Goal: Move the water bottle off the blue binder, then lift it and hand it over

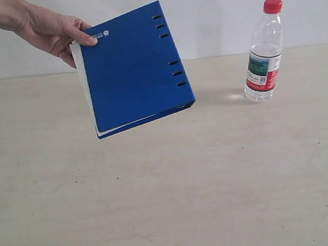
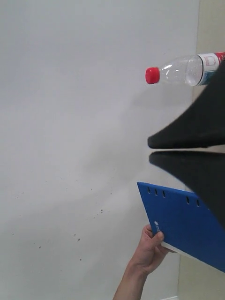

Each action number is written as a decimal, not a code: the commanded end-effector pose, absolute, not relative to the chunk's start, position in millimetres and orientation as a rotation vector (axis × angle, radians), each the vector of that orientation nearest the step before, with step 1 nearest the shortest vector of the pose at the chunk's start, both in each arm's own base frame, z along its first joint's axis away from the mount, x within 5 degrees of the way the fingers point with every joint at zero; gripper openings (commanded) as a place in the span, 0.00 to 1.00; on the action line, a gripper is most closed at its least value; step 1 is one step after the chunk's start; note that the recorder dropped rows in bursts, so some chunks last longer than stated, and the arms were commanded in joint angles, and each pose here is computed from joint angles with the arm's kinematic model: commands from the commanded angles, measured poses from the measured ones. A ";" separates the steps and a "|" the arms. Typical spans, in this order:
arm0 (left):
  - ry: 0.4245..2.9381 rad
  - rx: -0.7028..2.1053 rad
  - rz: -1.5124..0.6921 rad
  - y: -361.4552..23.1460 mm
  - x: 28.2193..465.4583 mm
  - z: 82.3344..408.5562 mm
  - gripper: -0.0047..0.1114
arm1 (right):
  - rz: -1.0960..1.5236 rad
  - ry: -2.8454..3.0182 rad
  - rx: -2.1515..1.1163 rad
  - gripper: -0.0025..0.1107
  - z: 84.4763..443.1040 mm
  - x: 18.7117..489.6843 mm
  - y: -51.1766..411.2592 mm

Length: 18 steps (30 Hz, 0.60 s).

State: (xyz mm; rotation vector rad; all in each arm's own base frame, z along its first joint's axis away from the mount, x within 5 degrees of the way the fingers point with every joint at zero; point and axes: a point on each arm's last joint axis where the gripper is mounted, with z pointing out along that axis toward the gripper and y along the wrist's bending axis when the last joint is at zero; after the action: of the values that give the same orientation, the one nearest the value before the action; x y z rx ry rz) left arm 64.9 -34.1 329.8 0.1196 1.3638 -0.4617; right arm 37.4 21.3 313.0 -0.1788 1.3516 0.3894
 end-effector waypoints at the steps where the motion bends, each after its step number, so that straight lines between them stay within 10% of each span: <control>1: 1.360 0.141 -0.477 -36.5 62.1 328.8 0.08 | 0.387 1.351 -0.178 0.02 306.3 35.6 20.9; 18: 1.360 0.141 -0.477 -36.5 62.1 328.8 0.08 | 0.395 1.359 -0.187 0.02 305.5 35.5 21.8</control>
State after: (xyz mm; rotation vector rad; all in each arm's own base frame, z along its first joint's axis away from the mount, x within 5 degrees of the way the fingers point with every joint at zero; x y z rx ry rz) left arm 62.8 -35.9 330.0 0.1402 1.3587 -0.4686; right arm 36.2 22.4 306.0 -0.1893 1.3653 0.4011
